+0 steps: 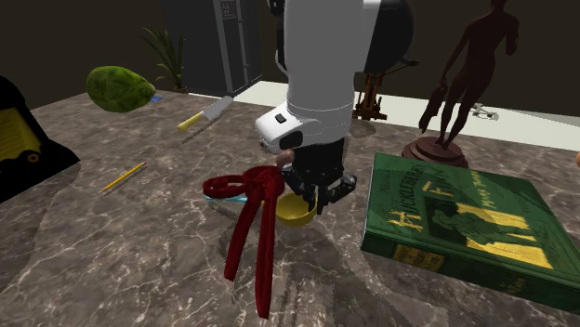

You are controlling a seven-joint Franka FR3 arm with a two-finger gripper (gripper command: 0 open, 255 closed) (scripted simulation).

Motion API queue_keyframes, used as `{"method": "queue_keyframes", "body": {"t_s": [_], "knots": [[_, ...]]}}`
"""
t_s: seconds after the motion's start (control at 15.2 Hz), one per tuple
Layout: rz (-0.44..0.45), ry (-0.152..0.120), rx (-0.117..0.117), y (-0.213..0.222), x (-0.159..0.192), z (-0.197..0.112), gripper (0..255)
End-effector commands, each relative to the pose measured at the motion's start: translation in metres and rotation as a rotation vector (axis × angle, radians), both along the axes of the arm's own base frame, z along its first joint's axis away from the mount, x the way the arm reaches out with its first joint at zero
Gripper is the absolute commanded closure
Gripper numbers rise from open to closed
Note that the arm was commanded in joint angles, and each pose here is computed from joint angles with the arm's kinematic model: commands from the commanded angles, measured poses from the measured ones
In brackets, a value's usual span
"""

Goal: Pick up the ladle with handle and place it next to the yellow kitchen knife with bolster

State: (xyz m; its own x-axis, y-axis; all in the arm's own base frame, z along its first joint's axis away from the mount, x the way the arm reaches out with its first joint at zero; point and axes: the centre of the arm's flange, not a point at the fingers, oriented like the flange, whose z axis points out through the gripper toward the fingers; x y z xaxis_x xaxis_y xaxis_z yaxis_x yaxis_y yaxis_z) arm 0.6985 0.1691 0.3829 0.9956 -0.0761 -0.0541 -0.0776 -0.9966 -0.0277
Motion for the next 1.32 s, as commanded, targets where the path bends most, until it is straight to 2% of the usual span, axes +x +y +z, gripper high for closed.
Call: {"method": "queue_keyframes", "body": {"t_s": [0.0,1.25], "knots": [[0.0,-0.001,0.0,0.0,-0.001,0.01,255],[0.0,-0.001,0.0,0.0,-0.001,0.111,255]]}}
